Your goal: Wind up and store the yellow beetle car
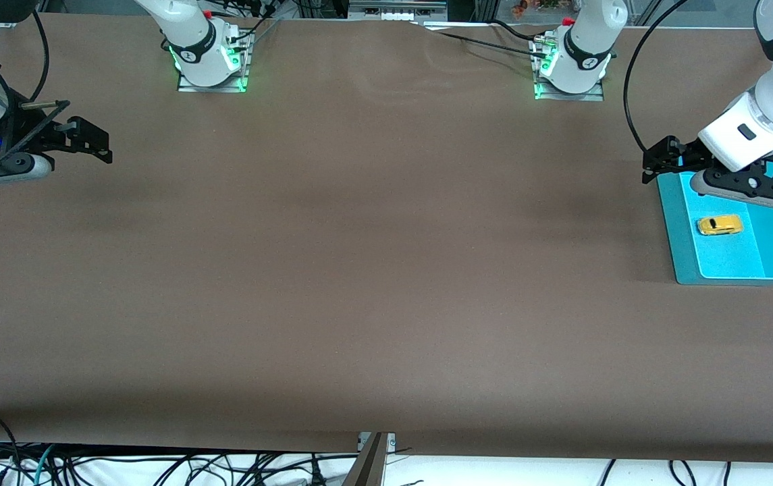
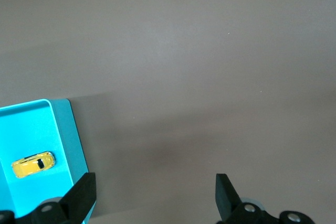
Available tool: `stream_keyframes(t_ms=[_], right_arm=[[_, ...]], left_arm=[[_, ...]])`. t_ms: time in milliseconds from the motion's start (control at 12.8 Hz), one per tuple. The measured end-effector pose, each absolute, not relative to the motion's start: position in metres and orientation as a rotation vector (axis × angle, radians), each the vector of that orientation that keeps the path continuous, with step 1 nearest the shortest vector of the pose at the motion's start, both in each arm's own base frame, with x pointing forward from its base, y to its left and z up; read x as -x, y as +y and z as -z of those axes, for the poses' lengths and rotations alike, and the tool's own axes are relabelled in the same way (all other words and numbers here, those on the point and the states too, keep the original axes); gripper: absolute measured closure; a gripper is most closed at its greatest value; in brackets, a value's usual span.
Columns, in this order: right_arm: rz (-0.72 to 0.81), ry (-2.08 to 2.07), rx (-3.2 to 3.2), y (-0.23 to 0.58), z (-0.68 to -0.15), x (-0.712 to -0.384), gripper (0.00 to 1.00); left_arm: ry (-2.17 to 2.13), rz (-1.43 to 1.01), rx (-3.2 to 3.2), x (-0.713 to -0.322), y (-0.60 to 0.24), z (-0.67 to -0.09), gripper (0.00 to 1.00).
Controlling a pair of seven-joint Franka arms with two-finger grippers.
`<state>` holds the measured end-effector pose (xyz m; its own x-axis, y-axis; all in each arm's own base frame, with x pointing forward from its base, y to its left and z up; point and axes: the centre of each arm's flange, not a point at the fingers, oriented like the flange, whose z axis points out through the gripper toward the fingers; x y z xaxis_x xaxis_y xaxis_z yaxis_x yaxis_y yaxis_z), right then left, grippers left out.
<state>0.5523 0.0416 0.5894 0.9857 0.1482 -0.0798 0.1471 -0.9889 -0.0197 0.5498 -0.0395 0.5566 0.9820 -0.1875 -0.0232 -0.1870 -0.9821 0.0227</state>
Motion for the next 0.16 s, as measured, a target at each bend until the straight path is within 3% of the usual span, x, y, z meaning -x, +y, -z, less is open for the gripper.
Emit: stream_keyframes(t_ms=[156], right_arm=[[-0.127, -0.232, 3.117, 0.0416, -0.5894, -0.5523, 0.00]], left_arm=[[-0.268, 0.057, -3.109, -0.5486, -0.0389, -0.5555, 0.00]])
